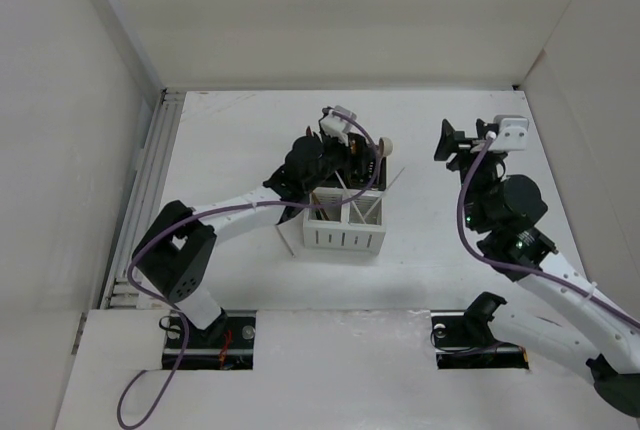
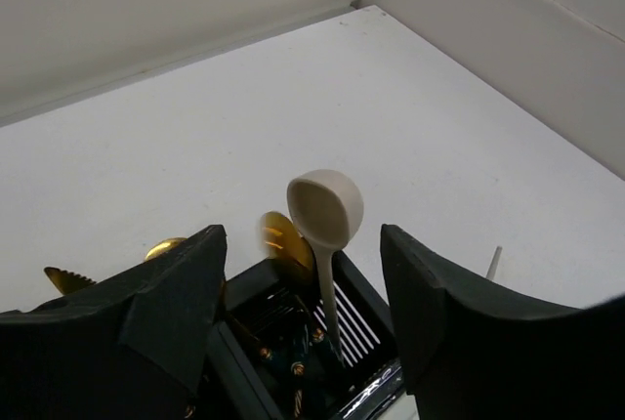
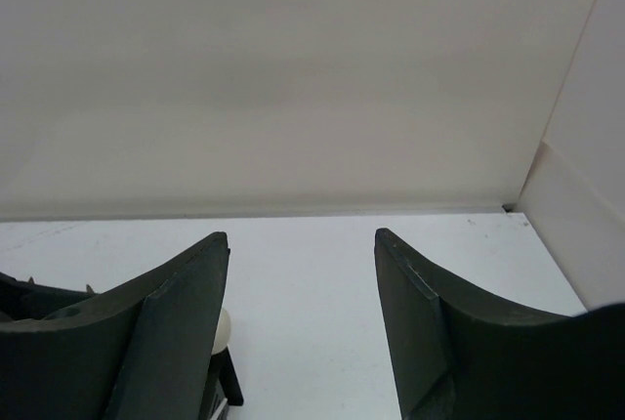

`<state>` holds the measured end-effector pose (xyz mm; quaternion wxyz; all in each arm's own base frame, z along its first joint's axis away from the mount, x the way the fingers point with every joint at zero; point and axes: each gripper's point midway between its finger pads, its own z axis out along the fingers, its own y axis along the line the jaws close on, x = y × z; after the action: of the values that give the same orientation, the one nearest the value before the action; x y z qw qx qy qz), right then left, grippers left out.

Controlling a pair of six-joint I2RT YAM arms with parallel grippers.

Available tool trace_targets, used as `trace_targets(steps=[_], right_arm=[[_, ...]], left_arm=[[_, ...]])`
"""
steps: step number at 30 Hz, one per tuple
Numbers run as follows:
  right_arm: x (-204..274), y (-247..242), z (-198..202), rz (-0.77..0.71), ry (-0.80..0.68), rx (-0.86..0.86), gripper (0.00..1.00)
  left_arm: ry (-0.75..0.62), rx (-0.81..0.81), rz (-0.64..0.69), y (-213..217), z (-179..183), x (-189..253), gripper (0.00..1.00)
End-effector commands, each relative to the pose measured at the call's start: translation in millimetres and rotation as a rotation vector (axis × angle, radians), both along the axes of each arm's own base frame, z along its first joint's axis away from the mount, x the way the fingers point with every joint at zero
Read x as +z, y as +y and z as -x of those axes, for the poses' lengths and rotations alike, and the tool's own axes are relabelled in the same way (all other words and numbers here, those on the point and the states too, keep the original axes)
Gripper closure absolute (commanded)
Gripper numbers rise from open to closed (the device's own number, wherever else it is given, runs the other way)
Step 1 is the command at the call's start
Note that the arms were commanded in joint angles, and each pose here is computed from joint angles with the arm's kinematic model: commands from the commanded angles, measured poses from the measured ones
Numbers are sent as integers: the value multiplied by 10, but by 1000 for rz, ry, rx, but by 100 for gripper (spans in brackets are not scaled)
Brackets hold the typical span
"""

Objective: Sort the eating utensils into containers

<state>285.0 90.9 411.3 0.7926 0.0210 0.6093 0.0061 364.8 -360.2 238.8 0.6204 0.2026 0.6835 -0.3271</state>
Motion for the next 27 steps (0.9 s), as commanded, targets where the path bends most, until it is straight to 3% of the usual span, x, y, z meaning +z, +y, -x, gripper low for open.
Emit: trace_targets(steps=[1, 8, 14, 17, 20, 24, 27], right_arm=[[83, 39, -3, 6, -10, 27, 33], [177, 449, -104, 94, 11, 191, 27], [345, 1036, -84, 147, 70, 469, 22], [43, 1548, -107, 176, 243, 622, 24], [-560, 2115, -85, 294, 436, 690, 29], [-843, 2658, 195, 329, 497, 844, 31], [-1020, 3036, 338, 347, 525, 914, 40]], left_arm=[[-81, 48, 82, 112, 12, 412, 38], [-138, 239, 95, 547, -35, 1029, 29], [-166, 551, 11, 1410, -13, 1594, 27], [-82, 736, -16, 2113, 24, 1579, 27], [9, 929, 4, 2796, 197, 1498, 27], [34, 1117, 27, 3476, 564, 1429, 27], [19, 1206, 114, 3825, 877, 1512, 27]])
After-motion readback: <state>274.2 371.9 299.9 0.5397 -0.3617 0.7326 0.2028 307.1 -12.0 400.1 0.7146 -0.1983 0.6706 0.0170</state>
